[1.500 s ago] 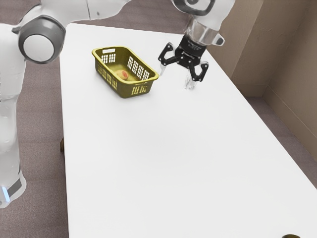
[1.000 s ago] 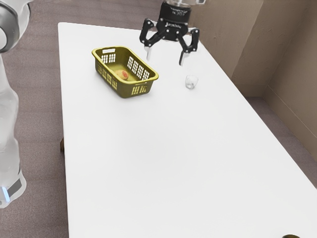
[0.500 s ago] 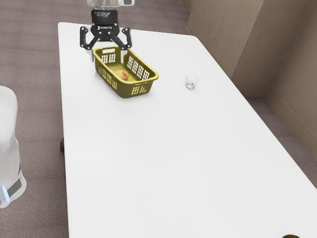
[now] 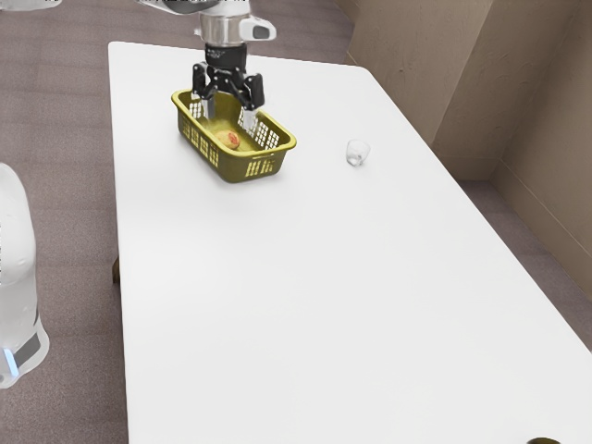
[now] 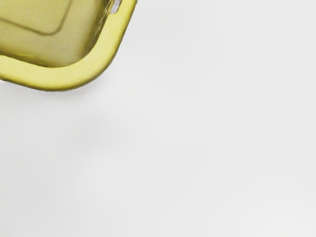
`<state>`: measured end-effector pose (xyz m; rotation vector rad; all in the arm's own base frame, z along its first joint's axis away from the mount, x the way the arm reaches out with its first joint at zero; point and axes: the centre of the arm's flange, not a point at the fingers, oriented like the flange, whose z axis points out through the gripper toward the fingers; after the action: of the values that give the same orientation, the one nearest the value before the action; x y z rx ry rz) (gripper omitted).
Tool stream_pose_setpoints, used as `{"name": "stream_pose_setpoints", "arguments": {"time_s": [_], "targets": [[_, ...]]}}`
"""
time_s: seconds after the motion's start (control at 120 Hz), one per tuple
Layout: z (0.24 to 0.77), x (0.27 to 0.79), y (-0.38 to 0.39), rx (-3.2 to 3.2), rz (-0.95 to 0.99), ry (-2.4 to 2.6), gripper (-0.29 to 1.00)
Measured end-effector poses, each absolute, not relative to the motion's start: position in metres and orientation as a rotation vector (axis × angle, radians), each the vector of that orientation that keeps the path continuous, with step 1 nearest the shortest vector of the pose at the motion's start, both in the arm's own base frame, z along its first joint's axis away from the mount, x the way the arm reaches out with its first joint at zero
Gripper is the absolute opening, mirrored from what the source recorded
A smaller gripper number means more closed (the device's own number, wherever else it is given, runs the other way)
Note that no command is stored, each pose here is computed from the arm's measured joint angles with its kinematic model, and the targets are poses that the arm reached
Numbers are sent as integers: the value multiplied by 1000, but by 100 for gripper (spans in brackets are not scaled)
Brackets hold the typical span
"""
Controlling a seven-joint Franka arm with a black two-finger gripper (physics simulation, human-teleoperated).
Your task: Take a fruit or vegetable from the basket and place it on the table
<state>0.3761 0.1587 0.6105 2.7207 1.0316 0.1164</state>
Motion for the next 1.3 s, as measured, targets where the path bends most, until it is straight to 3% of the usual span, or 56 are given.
{"name": "stream_pose_setpoints", "arguments": {"time_s": [0.35, 0.517, 0.833, 1.3], "targets": [[542, 394, 258, 2938, 123, 648, 70], [532, 416, 273, 3017, 191, 424, 68], [506, 406, 349, 3085, 213, 318, 68], [494, 414, 360, 2967, 344, 295, 70]]}}
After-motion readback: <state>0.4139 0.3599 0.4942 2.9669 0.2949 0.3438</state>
